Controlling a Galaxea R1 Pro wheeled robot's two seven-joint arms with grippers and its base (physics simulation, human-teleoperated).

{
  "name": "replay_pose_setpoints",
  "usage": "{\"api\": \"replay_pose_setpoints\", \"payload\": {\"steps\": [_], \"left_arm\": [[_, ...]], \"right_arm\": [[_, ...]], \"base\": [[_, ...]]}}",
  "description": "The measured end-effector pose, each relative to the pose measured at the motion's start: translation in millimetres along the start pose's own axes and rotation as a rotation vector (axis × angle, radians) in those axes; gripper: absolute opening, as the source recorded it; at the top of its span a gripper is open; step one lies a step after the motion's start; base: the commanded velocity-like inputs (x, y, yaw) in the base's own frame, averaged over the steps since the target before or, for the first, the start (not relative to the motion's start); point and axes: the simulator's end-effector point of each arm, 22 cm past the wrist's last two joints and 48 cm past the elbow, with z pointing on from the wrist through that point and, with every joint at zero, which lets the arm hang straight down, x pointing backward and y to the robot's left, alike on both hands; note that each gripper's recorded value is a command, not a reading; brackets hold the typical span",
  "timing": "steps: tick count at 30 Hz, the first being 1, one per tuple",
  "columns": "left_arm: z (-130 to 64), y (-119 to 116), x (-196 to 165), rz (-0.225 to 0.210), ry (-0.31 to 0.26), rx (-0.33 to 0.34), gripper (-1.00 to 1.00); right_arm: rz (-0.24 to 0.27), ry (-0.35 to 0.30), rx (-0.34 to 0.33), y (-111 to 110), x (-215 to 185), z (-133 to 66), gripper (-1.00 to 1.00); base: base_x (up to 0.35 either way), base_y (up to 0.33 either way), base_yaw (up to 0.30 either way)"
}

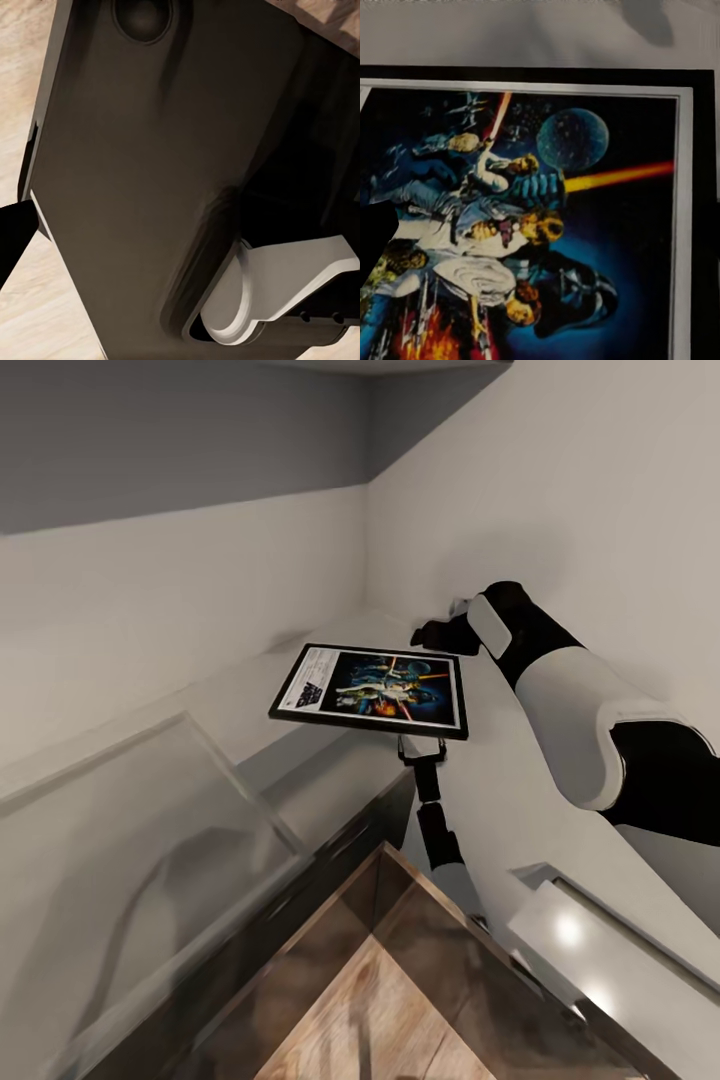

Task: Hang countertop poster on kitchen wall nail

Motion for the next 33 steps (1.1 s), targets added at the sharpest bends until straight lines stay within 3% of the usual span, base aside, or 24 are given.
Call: {"api": "replay_pose_setpoints", "payload": {"steps": [33], "left_arm": [[-0.2,0.4,-0.5,0.001,0.0,0.0,1.0]], "right_arm": [[0.001,0.005,0.001,-0.6,3.1,1.6,1.0]], "base": [[0.046,-0.037,0.0]]}}
